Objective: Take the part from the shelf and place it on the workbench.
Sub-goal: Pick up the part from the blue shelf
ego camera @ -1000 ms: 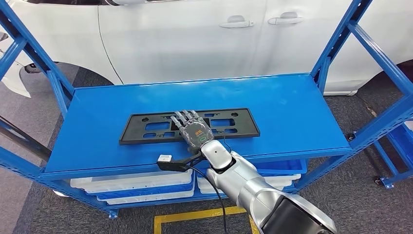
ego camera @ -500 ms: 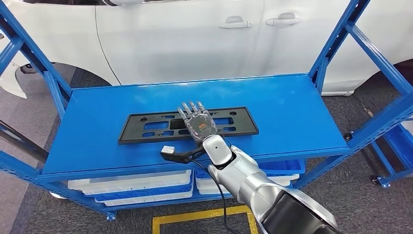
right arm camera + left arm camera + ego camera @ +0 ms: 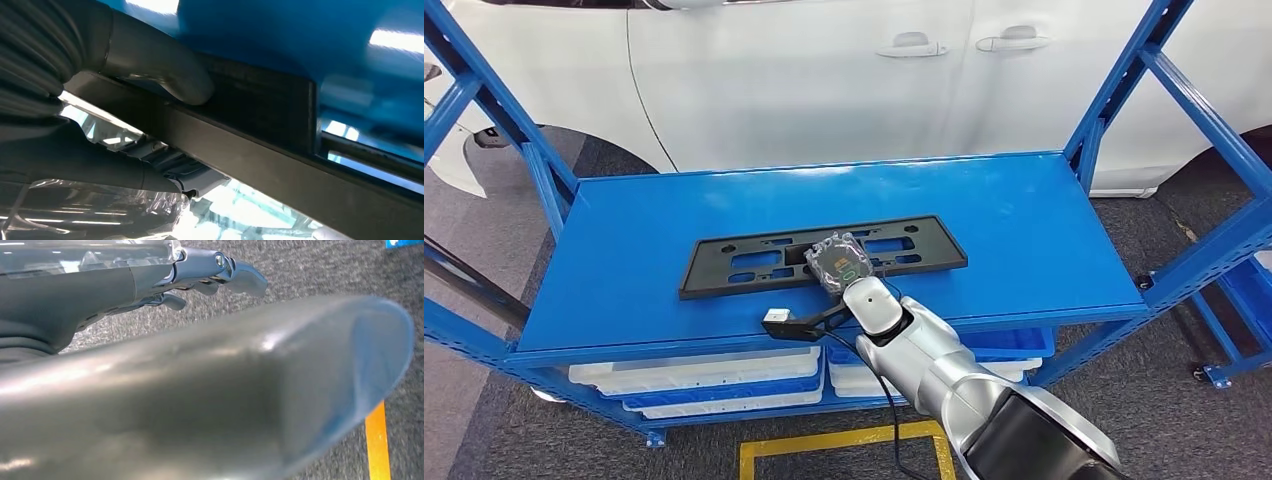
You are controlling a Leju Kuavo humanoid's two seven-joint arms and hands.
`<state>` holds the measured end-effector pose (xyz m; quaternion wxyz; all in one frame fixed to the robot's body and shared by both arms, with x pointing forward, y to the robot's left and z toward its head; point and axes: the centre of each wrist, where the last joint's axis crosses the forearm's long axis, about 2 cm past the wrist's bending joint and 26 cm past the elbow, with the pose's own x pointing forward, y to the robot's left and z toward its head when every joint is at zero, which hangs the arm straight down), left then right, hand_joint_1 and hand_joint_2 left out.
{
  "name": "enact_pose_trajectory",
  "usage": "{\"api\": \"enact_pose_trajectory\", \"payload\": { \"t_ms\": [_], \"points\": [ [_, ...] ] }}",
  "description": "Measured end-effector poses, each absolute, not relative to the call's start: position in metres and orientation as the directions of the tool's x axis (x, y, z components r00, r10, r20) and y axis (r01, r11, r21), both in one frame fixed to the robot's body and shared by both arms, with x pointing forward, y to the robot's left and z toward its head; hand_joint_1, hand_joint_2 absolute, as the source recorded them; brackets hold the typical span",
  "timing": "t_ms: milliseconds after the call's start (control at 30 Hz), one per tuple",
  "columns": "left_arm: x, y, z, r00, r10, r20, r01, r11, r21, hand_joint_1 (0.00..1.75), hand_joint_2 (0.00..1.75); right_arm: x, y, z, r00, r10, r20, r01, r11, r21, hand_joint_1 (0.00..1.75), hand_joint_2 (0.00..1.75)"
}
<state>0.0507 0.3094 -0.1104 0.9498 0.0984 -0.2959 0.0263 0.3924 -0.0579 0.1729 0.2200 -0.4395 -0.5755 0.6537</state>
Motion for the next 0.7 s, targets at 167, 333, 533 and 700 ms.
{"api": "enact_pose_trajectory", "payload": {
  "t_ms": [167, 333, 533, 700],
  "points": [
    [0.052, 0.309, -0.11, 0.814, -0.011, 0.58, -0.106, 0.98, 0.168, 0.0, 0.0, 0.392, -0.056, 0.174, -0.524, 0.793, -0.309, 0.212, -0.23, -0.95, 1.75, 1.75],
    [0.05, 0.308, -0.111, 0.792, -0.02, 0.61, -0.101, 0.981, 0.164, 0.0, 1.75, 0.392, -0.057, 0.173, -0.534, 0.802, -0.266, 0.197, -0.188, -0.962, 1.75, 1.75],
    [0.051, 0.309, -0.11, 0.768, -0.025, 0.64, -0.098, 0.983, 0.156, 0.0, 1.75, 0.396, -0.06, 0.182, -0.566, 0.815, -0.123, 0.213, 0.0, -0.977, 1.75, 1.75],
    [0.051, 0.309, -0.11, 0.764, -0.024, 0.645, -0.098, 0.983, 0.153, 0.0, 1.75, 0.401, -0.061, 0.193, -0.557, 0.829, -0.048, 0.226, 0.096, -0.97, 1.75, 1.75]
  ]
}}
